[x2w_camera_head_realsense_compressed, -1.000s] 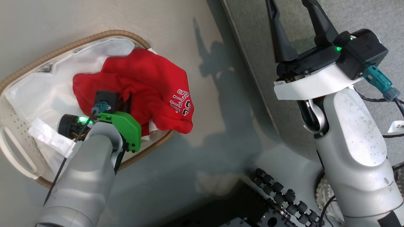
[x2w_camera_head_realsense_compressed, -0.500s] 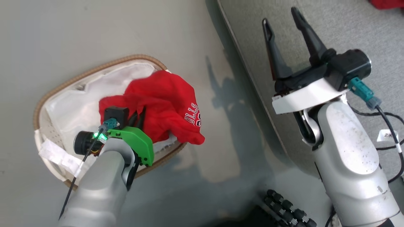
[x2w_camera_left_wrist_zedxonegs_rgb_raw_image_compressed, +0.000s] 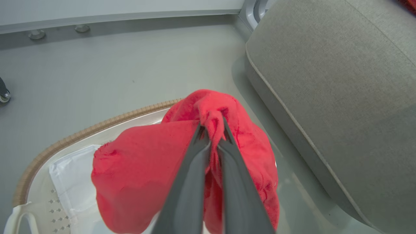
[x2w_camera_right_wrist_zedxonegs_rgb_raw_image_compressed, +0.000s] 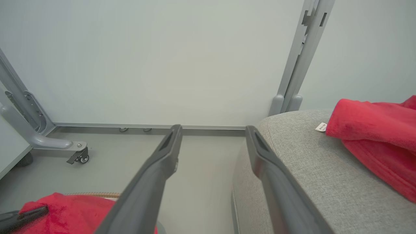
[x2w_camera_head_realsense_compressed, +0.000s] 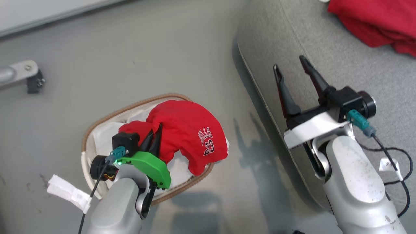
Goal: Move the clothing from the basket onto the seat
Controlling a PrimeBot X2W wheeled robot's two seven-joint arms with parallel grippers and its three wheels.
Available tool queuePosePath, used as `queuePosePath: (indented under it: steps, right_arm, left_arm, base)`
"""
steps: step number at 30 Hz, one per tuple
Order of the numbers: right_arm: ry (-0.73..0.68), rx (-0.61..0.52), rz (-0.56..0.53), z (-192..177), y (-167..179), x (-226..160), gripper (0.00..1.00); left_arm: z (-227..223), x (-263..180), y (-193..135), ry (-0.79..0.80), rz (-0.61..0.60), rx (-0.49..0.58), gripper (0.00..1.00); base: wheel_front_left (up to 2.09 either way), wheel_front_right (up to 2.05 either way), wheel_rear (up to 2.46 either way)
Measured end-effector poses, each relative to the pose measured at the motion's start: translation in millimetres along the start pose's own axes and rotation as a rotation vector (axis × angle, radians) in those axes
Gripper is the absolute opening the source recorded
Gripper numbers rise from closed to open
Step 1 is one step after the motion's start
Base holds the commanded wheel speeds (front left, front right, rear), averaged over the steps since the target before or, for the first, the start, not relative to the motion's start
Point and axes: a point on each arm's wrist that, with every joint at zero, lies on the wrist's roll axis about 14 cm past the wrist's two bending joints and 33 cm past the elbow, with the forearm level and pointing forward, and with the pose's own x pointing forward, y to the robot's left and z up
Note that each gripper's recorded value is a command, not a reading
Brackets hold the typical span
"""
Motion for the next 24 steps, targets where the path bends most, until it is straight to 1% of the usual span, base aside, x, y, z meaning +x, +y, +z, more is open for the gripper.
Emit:
queuePosePath:
  steps: [12,17,24]
  right_arm:
    - [-0.026,0.028,0.030,21.7,22.3,-38.9,1.00]
    - [-0.042,0.046,0.044,30.0,31.5,-54.1,1.00]
    - [-0.031,0.066,0.092,28.1,52.9,-75.0,1.00]
  left_arm:
    - [102.2,-54.0,-20.1,-0.323,0.022,0.059,0.00]
    - [146.9,-81.9,-36.2,-0.470,0.006,0.090,0.00]
    - [183.5,-120.3,-55.3,-0.613,-0.012,0.115,0.00]
  base:
    - [0.00,0.00,0.00]
    - [0.00,0.00,0.00]
    - [0.00,0.00,0.00]
